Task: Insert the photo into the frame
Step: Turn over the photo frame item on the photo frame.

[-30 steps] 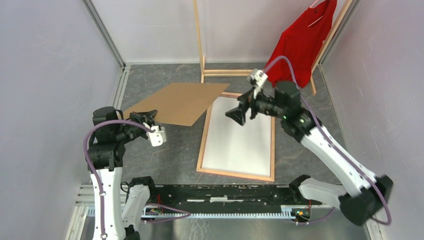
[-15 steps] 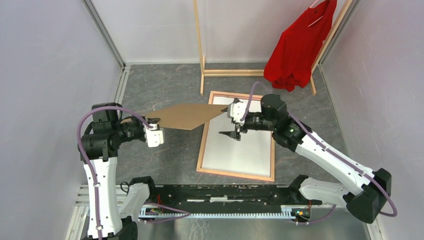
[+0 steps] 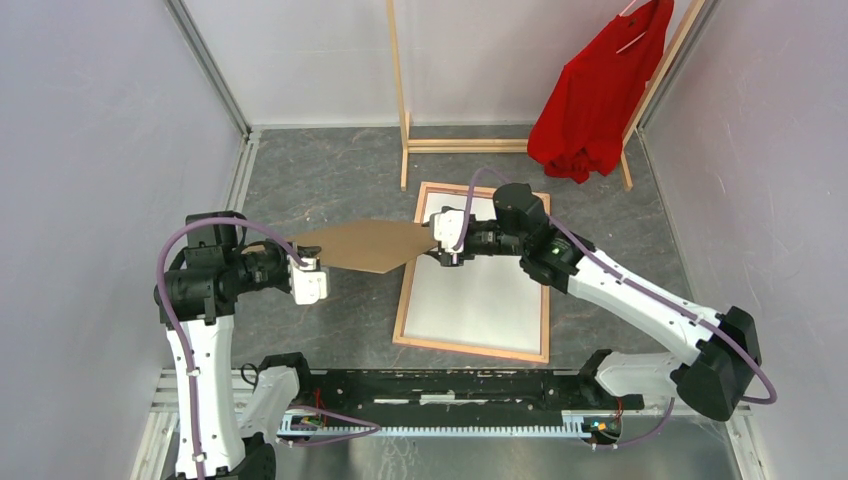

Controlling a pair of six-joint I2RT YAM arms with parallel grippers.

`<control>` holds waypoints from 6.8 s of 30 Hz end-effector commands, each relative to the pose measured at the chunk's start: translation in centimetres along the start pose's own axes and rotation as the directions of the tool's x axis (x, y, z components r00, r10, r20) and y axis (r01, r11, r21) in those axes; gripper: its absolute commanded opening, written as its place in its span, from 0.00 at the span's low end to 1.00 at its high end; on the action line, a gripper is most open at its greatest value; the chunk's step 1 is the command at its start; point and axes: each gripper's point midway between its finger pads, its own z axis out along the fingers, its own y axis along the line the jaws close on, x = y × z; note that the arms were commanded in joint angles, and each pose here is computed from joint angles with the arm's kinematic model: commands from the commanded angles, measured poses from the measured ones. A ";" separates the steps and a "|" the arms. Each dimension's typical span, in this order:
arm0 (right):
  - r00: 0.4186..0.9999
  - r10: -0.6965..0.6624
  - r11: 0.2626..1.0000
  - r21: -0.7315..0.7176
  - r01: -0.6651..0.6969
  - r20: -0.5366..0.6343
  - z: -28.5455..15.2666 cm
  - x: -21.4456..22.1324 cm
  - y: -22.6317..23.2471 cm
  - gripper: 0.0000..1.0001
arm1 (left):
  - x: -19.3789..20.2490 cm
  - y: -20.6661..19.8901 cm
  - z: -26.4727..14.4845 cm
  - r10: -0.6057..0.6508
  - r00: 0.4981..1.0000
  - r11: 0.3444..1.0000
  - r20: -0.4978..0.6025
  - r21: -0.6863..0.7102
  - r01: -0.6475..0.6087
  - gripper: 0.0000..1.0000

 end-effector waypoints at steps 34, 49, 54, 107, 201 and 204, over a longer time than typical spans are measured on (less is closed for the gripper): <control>0.544 0.752 0.594 -0.024 -0.804 0.373 -0.7 -2.0 -10.4 0.00 | 6.8 20.1 -5.2 -0.529 0.835 0.496 0.152 -0.743 0.449 1.00; 0.052 0.924 0.080 -0.058 -0.995 0.378 -9.4 5.5 -9.0 0.00 | 15.9 10.2 2.9 -0.737 0.672 0.575 -0.066 -0.584 0.573 1.00; -0.016 0.914 -0.033 0.034 -0.999 0.406 -13.3 8.7 -7.0 0.00 | 16.8 5.5 6.4 -0.763 0.637 0.605 -0.110 -0.468 0.644 1.00; -0.199 0.907 -0.289 0.203 -0.936 0.371 -17.5 17.2 -4.1 0.00 | 15.0 -4.6 20.0 -0.697 0.676 0.702 -0.239 -0.036 0.711 1.00; -0.263 0.894 -0.339 0.163 -0.927 0.362 -15.8 22.5 -4.6 0.00 | 13.4 -10.5 23.3 -0.631 0.687 0.707 -0.361 0.098 0.701 0.98; -0.266 0.890 -0.345 0.164 -0.924 0.369 -15.6 22.5 -3.9 0.00 | 13.8 -10.9 23.7 -0.630 0.682 0.703 -0.371 0.099 0.704 0.98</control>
